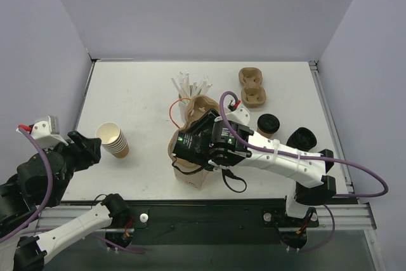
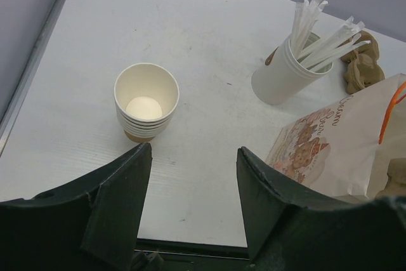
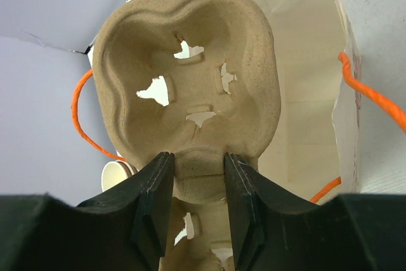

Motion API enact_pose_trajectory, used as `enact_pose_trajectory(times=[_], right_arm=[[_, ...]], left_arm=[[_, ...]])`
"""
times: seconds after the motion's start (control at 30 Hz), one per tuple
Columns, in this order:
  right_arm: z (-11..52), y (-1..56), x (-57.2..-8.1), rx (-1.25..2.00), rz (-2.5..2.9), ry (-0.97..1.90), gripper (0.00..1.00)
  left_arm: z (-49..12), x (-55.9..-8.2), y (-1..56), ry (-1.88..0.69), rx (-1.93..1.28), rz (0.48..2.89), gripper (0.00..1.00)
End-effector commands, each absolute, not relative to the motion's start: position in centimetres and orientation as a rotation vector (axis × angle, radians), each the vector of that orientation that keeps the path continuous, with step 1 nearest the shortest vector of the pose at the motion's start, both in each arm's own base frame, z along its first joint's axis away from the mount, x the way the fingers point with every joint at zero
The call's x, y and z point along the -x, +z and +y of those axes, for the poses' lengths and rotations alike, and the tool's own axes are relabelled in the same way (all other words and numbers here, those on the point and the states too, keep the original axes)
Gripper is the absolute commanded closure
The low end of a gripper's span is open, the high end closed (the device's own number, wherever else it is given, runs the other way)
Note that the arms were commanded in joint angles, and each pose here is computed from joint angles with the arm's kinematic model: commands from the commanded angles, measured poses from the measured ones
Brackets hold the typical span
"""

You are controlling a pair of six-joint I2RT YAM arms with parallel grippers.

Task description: Pack the takeout coffee

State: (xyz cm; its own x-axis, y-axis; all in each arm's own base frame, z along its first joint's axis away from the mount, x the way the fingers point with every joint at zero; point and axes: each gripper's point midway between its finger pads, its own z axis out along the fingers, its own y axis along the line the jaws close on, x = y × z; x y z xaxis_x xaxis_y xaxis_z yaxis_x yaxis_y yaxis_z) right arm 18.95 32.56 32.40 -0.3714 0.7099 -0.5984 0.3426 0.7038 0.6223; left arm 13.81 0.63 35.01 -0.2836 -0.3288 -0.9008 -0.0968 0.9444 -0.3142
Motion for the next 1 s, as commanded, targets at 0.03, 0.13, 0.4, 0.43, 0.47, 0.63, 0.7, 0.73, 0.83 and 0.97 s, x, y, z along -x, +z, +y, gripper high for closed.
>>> enact_pose_trajectory(times=[0.03, 0.13, 0.4, 0.43, 0.47, 0.63, 0.7, 0.73, 0.83, 0.97], right_arm=[[27.3, 32.3, -18.6, -0.801, 1.963, 0.348, 0.78], [27.0, 32.4, -18.8, -0.814, 1.953, 0.35, 0.78], [26.1, 31.7, -19.1, -0.88, 1.945, 0.34, 0.79], [26.0, 31.5, -19.2, -0.889, 1.944, 0.336, 0.79], [25.7, 31.0, -19.1, -0.898, 1.946, 0.323, 0.79], [25.1, 30.4, -19.3, -0.928, 1.944, 0.308, 0.79], [25.1, 30.2, -19.5, -0.933, 1.947, 0.295, 0.79], [25.1, 30.1, -19.6, -0.939, 1.948, 0.292, 0.79], [25.2, 29.7, -19.7, -0.954, 1.953, 0.28, 0.79], [25.3, 29.1, -20.0, -0.989, 1.944, 0.268, 0.79]], left_arm=[[0.9, -13.5, 35.8, -0.261, 0.321, 1.834, 0.34], [0.8, -13.6, 35.7, -0.263, 0.319, 1.835, 0.34], [0.4, -13.8, 35.8, -0.273, 0.314, 1.831, 0.34], [0.4, -13.8, 35.8, -0.27, 0.312, 1.831, 0.35], [0.4, -13.8, 35.8, -0.271, 0.31, 1.83, 0.34], [0.3, -13.9, 35.8, -0.267, 0.303, 1.833, 0.34], [0.2, -14.0, 35.7, -0.265, 0.299, 1.832, 0.34], [0.2, -14.0, 35.8, -0.269, 0.3, 1.829, 0.35], [0.1, -14.0, 35.8, -0.268, 0.297, 1.828, 0.34], [-0.1, -14.2, 35.8, -0.268, 0.293, 1.828, 0.35]])
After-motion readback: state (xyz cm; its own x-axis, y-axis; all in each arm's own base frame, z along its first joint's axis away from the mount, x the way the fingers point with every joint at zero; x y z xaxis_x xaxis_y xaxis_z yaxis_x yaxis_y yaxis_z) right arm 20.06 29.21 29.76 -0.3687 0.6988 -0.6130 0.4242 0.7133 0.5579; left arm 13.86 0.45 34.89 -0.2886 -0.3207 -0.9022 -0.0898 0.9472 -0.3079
